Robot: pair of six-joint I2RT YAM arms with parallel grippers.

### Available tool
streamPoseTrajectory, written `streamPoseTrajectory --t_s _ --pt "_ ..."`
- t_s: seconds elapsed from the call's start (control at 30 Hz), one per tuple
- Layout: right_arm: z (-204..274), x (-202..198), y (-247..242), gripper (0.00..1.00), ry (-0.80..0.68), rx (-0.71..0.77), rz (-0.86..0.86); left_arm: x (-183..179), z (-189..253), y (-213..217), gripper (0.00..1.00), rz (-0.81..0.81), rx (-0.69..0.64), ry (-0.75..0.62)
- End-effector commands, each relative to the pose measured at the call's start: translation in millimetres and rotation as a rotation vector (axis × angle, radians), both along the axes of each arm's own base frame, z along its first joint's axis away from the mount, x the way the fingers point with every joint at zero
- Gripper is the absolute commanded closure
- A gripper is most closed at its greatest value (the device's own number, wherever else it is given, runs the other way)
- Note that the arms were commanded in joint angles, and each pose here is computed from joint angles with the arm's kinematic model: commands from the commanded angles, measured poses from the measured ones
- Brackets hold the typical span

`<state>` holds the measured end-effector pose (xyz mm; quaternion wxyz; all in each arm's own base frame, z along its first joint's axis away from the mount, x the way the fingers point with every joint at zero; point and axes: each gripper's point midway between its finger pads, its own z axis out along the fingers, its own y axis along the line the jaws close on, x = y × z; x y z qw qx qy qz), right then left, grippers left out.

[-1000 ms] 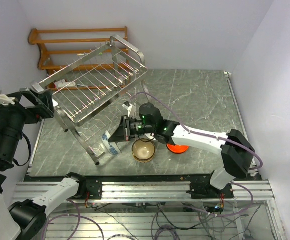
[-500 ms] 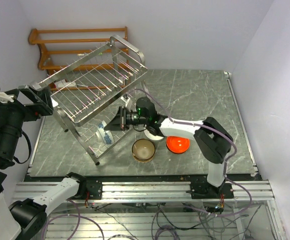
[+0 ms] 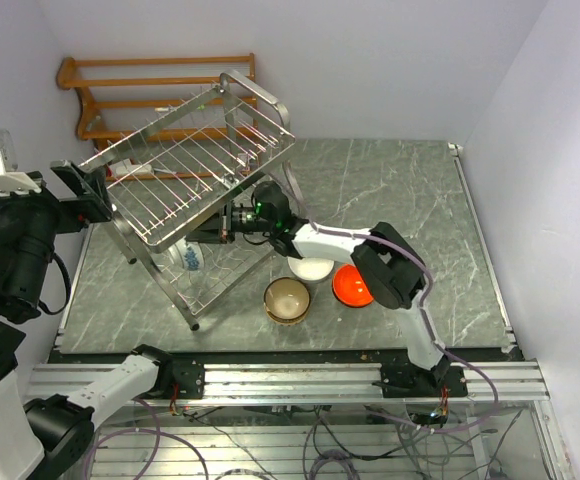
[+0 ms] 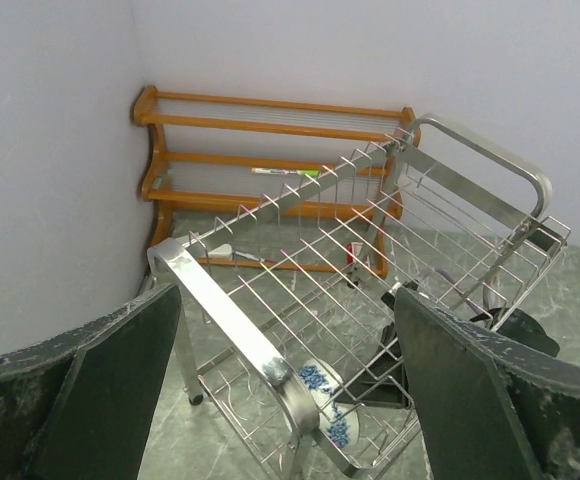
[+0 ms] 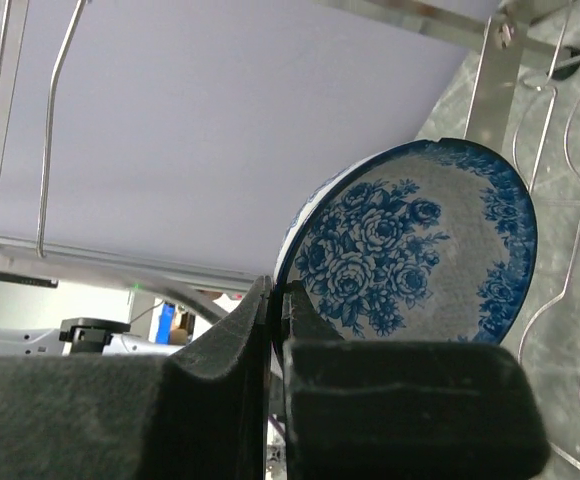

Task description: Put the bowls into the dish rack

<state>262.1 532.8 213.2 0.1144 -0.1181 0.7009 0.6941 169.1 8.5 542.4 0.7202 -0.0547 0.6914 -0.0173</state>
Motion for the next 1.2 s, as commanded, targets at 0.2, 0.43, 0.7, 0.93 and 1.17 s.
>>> streamPoseTrajectory --t_s 0.2,0.43,0.7,0.93,1.17 --pt "21.4 20.0 22.4 1.0 -0.004 0.132 0.072 8.3 5.3 4.0 0.01 0.034 0.039 -0.017" --pt "16.6 29.4 38.1 1.0 0.0 0.134 0.127 10.9 3.1 4.8 0.01 0.041 0.056 -0.015" --pt "7.7 30.6 48.9 1.0 0.012 0.133 0.204 12.5 -1.1 5.9 0.01 0.05 0.062 -0.01" --pt "-0.3 36.6 54.7 1.0 0.027 0.161 0.217 14.2 -4.6 5.2 0.01 0.049 0.067 -0.002" --pt "-3.9 49.8 63.2 1.0 0.023 0.196 0.156 14.3 -9.4 5.1 0.01 0.049 0.068 0.006"
